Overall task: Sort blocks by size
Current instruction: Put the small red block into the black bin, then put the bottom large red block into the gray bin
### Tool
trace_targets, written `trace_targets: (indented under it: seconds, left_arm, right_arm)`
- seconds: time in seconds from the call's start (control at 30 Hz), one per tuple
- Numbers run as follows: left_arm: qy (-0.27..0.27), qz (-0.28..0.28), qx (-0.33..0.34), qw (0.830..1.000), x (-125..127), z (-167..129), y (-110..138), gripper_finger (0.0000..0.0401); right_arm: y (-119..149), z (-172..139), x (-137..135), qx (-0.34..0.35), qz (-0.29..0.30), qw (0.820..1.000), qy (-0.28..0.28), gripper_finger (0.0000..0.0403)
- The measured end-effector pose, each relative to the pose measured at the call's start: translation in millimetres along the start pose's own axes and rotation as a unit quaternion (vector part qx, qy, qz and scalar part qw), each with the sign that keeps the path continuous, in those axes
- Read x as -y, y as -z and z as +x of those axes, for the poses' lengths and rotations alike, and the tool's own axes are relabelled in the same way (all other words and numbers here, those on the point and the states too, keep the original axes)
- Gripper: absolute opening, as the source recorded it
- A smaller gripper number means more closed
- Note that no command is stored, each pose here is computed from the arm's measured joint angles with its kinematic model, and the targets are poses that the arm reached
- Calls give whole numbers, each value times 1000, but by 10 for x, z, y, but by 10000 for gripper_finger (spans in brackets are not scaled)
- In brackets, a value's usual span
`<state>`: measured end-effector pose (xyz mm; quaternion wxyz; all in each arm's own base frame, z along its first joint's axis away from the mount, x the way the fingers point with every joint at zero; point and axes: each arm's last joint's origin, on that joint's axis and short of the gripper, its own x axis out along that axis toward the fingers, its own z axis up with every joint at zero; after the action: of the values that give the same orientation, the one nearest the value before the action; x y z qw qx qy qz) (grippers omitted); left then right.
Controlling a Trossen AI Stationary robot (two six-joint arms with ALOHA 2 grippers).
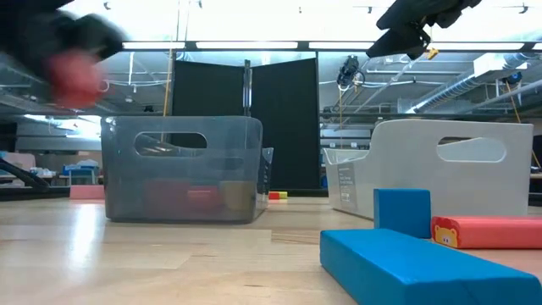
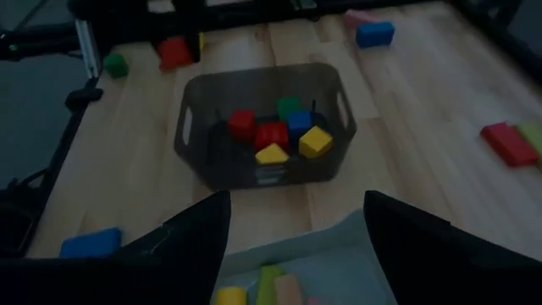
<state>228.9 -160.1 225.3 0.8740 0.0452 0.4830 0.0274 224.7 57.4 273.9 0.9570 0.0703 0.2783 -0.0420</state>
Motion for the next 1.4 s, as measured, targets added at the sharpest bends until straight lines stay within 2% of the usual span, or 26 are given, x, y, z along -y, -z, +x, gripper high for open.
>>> trace_targets:
  seconds: [0.07,0.2,0.47,0.53,0.7,0.77,0.83,1.0,1.2,1.3,1.4]
  left_arm:
    - [-9,-7,56,998,-114,57,-192,138]
    - [-34,-23,92,995,-365,281,-425,138]
    - [-51,-76,47,995,-747,570,-484,140]
    - [-56,-78,37,995,-782,585,-471,184]
    - [-53,-82,48,994,-807,554,-508,343]
    - [-55,-86,59,993,-816,505,-530,379]
    - [-58,-91,72,992,-823,467,-548,391]
    - [-65,-94,93,989,-815,383,-569,370]
    - [-76,-82,101,989,-793,310,-556,324]
    - [-87,-86,116,986,-804,285,-580,306]
    - [-101,-99,134,981,-844,251,-607,290]
  right_arm:
    - [-16,2,8,9,0,1000,7,283]
    - [-37,6,20,17,8,1000,8,281]
    - [35,-13,-36,-10,18,1000,0,293]
    - [52,-13,-64,-15,14,1000,-5,302]
    - [89,79,-121,-26,19,999,-6,314]
    - [111,174,-147,-33,17,999,-7,316]
    - [145,266,-173,-46,13,999,-12,316]
    - [244,374,-292,-89,12,994,-68,316]
    - [344,220,-626,-108,-28,985,-135,316]
    - [284,96,-726,-94,-45,989,-103,316]
    - [192,21,-718,-61,-63,996,-12,316]
